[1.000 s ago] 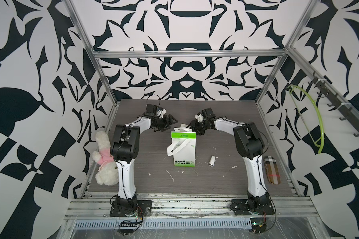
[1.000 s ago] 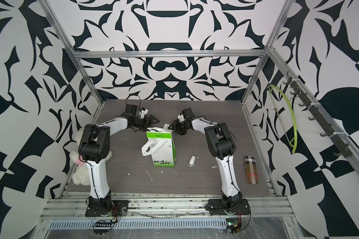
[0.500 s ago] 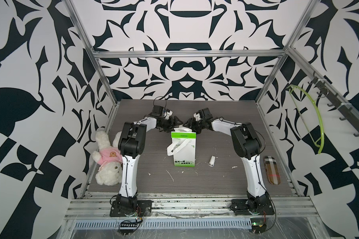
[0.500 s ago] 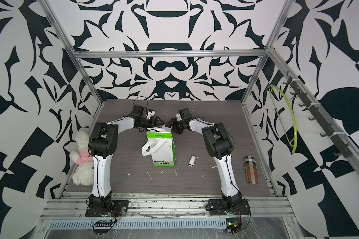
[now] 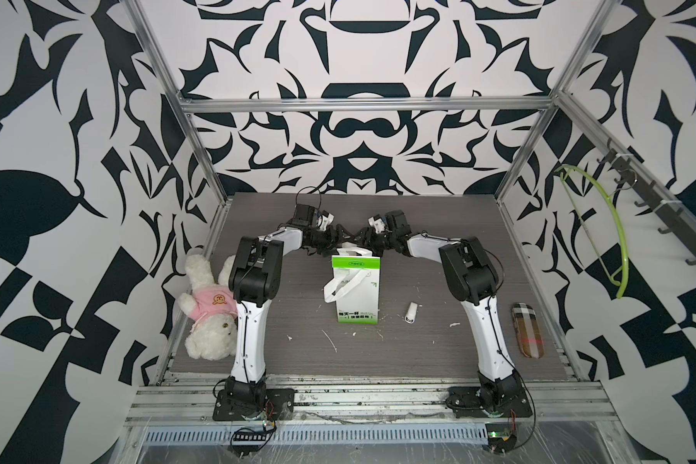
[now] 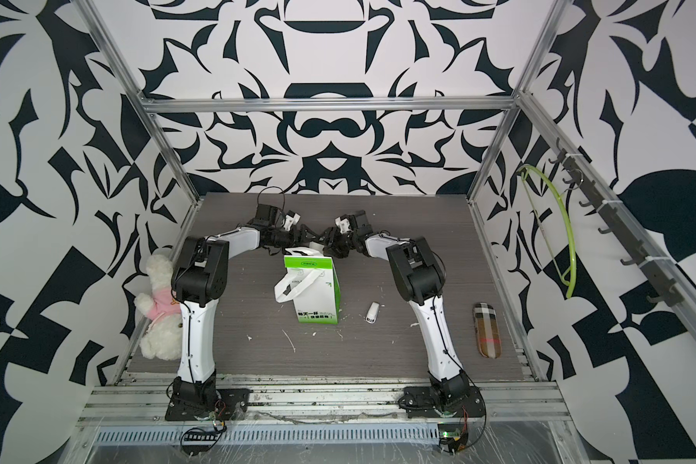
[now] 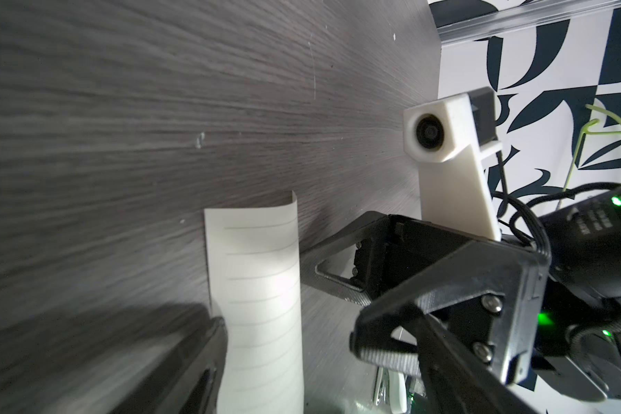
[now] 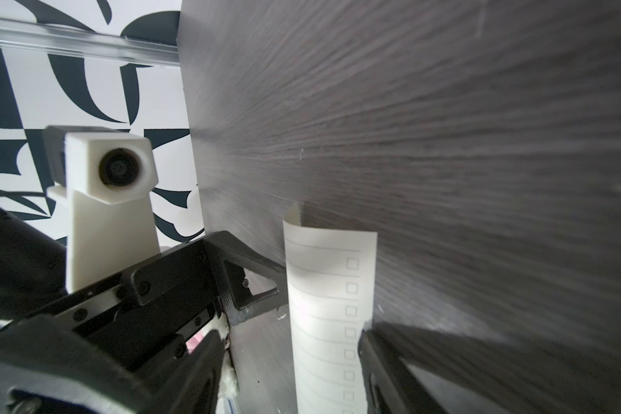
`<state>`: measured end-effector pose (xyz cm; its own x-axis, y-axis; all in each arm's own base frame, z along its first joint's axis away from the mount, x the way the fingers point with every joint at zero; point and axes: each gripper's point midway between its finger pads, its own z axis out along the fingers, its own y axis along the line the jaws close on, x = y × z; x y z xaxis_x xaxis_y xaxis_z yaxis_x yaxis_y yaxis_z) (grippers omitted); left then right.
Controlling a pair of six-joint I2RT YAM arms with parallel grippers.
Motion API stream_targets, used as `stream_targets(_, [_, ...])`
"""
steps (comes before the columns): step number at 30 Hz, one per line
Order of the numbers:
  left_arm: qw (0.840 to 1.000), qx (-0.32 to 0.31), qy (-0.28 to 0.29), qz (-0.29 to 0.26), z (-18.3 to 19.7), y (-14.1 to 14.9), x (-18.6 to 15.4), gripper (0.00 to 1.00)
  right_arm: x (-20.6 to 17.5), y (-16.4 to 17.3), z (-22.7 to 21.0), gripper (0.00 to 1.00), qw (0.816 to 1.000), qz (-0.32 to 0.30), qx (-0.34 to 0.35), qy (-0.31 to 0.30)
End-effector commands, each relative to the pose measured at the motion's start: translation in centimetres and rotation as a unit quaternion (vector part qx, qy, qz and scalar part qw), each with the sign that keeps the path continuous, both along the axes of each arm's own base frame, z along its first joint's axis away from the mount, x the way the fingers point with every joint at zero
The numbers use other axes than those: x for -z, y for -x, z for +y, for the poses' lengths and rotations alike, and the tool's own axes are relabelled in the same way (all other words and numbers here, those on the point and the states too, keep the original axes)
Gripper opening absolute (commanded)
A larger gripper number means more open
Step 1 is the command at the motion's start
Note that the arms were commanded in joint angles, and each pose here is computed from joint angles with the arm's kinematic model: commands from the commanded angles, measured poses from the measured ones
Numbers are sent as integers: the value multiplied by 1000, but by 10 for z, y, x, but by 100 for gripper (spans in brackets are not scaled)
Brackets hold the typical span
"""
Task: Staple the receipts to the bags
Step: Pick up the receipt from the center of the board.
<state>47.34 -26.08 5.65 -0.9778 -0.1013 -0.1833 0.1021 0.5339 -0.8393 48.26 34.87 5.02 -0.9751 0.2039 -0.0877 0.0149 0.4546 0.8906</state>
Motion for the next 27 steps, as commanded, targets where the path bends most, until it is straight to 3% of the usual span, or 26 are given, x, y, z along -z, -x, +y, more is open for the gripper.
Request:
stream_targets(1, [995,0,-63,73,8,34,49,84,4,11,14,63,1000,7,-27,-12])
stream_targets(16, [995,-32,-63,76,9,27,44,84,-6,31,21,59,995,6,-98,-35])
stream_targets(19, [995,-29,-59,75,6,26,45,84,-8,32,21,54,994,12,-106,-28])
stream_targets(22, [995,-27,-58,71,3,24,44,83,5,37,6,45,991,17,-117,64])
stream_targets(27, [996,-27,-60,68,1,19,44,80,-10,37,15,36,991,5,-132,26])
